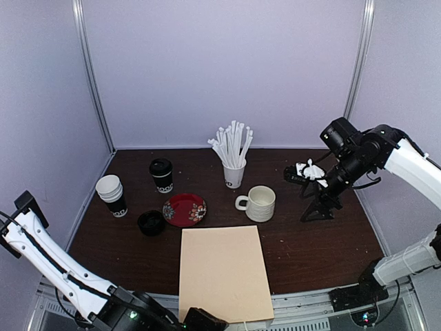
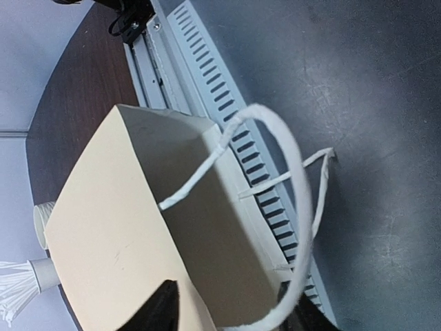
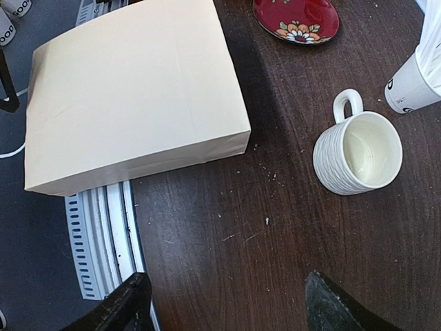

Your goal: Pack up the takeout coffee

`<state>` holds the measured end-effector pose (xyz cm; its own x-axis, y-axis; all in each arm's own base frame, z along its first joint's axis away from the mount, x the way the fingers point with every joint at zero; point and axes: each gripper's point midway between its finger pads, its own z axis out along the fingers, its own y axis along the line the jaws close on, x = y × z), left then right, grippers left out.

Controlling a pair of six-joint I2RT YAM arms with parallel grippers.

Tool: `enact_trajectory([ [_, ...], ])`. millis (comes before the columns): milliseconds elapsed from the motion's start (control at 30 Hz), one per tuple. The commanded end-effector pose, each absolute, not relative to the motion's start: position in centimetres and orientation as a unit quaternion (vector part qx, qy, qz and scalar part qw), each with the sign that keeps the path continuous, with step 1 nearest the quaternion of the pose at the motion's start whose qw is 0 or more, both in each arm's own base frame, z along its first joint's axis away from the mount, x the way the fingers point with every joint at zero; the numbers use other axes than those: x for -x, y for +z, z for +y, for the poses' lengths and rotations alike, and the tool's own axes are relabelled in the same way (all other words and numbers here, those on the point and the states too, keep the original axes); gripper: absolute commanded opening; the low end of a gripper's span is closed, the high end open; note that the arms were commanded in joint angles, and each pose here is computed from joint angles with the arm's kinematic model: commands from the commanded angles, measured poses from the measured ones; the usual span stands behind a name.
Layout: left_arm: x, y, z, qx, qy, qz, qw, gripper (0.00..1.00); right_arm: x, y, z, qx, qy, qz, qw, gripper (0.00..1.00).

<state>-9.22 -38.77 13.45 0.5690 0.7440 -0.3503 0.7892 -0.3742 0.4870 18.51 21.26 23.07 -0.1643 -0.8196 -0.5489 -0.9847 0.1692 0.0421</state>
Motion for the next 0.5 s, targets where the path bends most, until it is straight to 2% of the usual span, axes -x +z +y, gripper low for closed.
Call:
enact_trajectory([
  [0, 9.1, 15.7, -41.5, -0.8, -0.044, 0.48, 0.357, 0.38, -18.5, 23.8, 20.6, 0.613, 0.185, 0.734, 0.227, 0.8],
  [67, 9.0, 16.6, -41.7, -0.794, -0.043, 0.485, 0.365, 0.12, -18.4, 23.9, 20.7, 0.613, 0.188, 0.732, 0.23, 0.8],
  [133, 8.7, 17.8, -41.7, -0.788, -0.049, 0.487, 0.375, 0.0, -18.4, 23.9, 20.8, 0.613, 0.191, 0.73, 0.234, 0.8],
  [267, 7.1, 20.2, -41.8, -0.765, -0.067, 0.508, 0.39, 0.0, -18.6, 23.7, 20.9, 0.612, 0.188, 0.73, 0.238, 0.8],
  [467, 0.9, 24.8, -40.9, -0.705, -0.047, 0.55, 0.446, 0.0, -19.1, 23.6, 21.1, 0.608, 0.187, 0.731, 0.247, 0.79],
])
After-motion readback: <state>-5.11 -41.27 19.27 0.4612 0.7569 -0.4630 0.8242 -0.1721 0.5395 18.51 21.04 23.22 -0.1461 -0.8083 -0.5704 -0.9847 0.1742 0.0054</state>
